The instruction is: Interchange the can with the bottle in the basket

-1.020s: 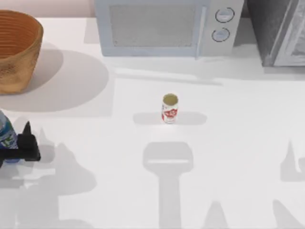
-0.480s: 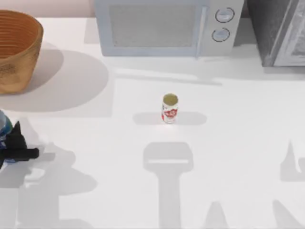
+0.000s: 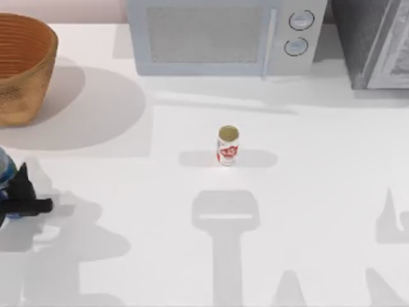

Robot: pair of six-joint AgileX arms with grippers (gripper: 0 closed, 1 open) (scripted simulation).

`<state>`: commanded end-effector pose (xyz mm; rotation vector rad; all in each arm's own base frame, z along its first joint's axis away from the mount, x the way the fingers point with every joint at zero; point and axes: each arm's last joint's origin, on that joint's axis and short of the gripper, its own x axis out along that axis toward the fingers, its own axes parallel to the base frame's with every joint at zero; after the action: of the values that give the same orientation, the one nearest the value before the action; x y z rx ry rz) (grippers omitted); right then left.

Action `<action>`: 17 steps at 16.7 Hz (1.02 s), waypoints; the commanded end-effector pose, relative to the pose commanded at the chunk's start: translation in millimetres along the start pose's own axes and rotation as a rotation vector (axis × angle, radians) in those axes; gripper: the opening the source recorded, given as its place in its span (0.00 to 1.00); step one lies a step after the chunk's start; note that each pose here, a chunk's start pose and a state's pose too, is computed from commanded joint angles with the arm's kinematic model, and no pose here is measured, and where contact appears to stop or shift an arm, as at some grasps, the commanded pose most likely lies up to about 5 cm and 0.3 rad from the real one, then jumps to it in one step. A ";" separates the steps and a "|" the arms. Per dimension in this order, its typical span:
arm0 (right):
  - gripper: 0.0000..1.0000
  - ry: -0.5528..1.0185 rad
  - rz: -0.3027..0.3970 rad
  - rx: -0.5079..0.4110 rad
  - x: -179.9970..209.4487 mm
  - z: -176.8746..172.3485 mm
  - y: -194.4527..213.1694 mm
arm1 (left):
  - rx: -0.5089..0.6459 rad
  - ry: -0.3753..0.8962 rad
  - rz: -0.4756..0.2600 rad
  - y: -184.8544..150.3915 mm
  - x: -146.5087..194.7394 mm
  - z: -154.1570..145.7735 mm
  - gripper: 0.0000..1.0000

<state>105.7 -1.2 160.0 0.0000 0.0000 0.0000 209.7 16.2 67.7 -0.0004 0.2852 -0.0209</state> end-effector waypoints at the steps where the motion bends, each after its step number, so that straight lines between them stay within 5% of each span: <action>1: 1.00 0.000 0.000 0.000 0.0 0.0 0.0 | 0.000 0.000 0.000 0.0 0.0 0.0 0.00; 7: 1.00 0.000 0.000 0.000 0.0 0.0 0.0 | 0.004 -0.002 -0.013 -1.7 1.1 1.2 0.00; 12: 1.00 0.000 0.000 0.000 0.0 0.0 0.0 | 0.047 -0.067 -0.194 -27.5 24.3 31.3 0.00; 17: 1.00 0.000 0.000 0.000 0.0 0.0 0.0 | 0.087 -0.144 -0.355 -52.6 55.1 99.3 0.00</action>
<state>105.7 -1.2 160.0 0.0000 0.0000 0.0000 289.5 -37.8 147.7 0.0341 0.1371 -0.3846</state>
